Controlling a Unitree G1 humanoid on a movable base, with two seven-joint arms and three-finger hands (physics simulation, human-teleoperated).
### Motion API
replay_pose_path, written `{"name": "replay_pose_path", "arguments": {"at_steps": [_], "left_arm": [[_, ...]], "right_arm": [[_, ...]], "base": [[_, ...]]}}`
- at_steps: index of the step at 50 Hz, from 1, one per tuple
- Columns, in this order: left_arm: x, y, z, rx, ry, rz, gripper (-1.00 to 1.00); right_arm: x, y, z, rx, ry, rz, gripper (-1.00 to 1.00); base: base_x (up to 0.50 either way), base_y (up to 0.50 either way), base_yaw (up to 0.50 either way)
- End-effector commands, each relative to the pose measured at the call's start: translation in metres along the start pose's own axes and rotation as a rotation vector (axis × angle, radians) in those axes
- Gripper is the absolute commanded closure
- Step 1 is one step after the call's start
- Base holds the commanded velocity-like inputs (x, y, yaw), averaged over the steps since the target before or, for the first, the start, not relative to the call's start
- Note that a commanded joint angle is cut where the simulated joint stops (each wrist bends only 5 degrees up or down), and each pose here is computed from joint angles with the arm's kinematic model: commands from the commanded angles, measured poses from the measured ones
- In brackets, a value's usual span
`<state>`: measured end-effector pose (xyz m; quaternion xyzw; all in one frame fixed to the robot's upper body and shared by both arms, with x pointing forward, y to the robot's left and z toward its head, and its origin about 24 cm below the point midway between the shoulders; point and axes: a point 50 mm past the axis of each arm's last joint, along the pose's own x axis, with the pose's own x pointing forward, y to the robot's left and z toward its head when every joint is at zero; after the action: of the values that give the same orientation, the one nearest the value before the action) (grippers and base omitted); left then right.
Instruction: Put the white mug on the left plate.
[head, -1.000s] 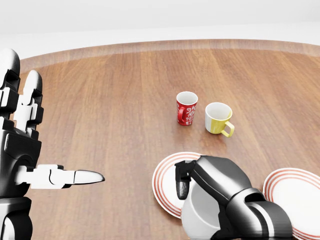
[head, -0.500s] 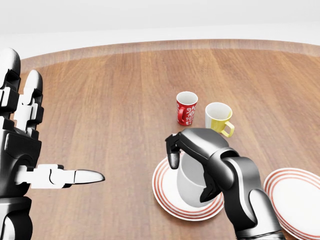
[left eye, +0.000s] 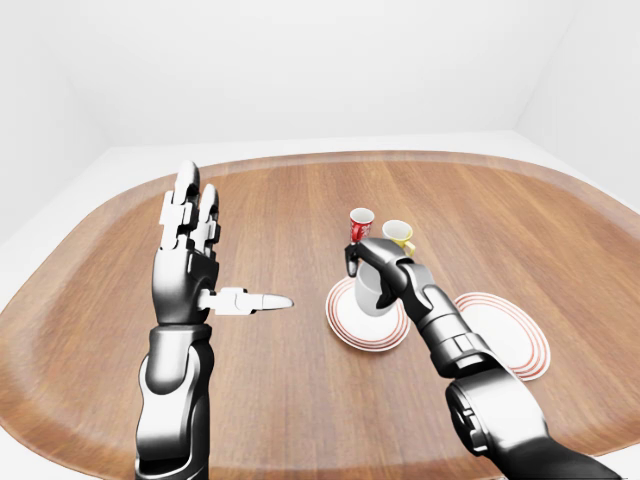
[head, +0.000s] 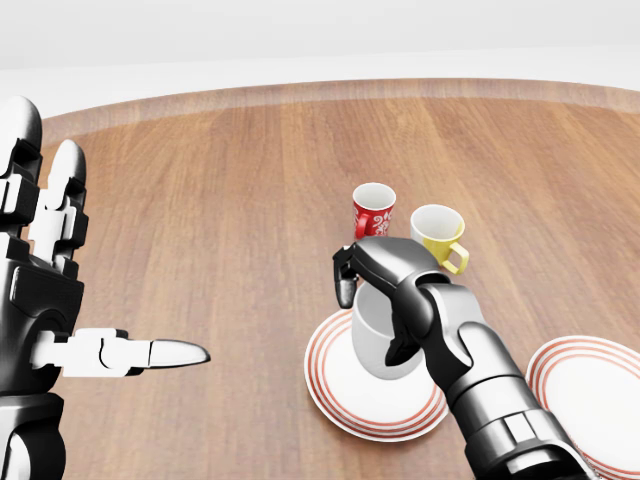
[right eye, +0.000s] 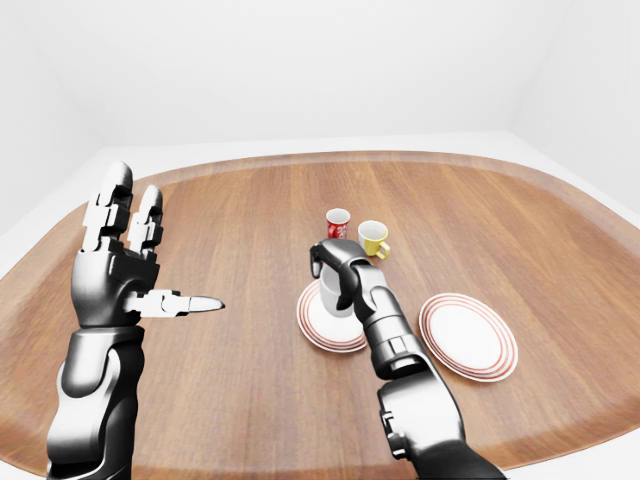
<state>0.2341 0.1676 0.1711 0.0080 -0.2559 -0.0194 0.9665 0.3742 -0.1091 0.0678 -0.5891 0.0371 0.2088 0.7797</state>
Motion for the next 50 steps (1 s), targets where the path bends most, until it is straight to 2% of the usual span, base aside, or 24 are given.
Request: {"name": "replay_pose_path", "arguments": {"at_steps": [1,21,50], "left_arm": [[0.000,0.000,-0.001,-0.001,0.002,0.000,-0.98],[0.000,-0.001,0.001,-0.002,-0.005,-0.003,-0.98],[-0.001,-0.001,0.000,-0.002,0.000,-0.002,-0.98]], "right_arm": [[0.009,-0.001,-0.012,0.011,0.072,-0.010,1.00],[0.014,0.003,-0.011,0.039,0.104,-0.015,1.00],[0.017,0.012,0.002,0.038,0.084,-0.028,1.00]], "base": [[0.00,0.00,0.00],[0.00,0.00,0.00],[0.00,0.00,0.00]]}}
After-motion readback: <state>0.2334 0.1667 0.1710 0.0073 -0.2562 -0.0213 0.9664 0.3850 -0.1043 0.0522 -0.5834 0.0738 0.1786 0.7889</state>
